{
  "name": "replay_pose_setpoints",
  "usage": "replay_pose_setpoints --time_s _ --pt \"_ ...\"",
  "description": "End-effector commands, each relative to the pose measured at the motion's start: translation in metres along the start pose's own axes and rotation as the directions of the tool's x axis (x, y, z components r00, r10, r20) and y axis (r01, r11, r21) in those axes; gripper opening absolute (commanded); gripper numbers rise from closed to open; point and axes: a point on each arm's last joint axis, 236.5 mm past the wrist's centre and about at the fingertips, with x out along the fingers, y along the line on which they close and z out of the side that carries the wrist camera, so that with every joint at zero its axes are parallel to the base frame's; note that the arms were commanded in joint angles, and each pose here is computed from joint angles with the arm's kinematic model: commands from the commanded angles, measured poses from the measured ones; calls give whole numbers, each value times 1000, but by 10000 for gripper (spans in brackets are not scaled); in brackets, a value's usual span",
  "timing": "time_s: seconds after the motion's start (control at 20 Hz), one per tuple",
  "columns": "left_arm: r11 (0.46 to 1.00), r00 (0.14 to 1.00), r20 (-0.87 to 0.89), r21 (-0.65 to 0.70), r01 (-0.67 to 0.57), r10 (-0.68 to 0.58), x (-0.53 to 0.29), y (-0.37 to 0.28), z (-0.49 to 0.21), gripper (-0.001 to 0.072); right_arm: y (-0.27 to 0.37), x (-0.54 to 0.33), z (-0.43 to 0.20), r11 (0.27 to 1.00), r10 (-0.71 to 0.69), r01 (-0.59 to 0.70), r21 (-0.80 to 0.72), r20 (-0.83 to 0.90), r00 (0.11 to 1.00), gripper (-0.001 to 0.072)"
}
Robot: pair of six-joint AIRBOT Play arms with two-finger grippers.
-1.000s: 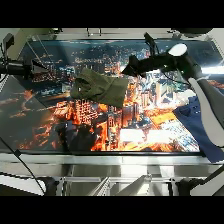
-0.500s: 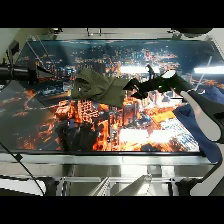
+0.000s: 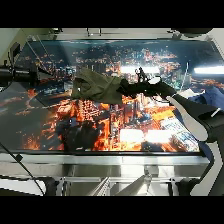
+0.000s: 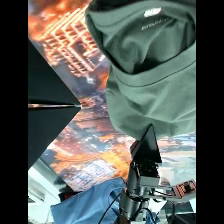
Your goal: Fold the shirts.
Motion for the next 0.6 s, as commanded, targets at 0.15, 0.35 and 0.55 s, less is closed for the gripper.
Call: replay_pose_setpoints --time_s 0.15,0.35,0.55 --pt "1000 1000 -22 2 12 -12 0 -3 -5 11 83 -38 32 985 160 -152 -77 113 981 13" --pt "1000 999 -32 2 17 -16 0 -4 -8 10 158 -140 71 945 261 -193 -263 257 930 13" --pt "1000 999 -32 1 17 -17 0 -4 -8 11 202 -273 100 908 280 -85 -409 444 851 13"
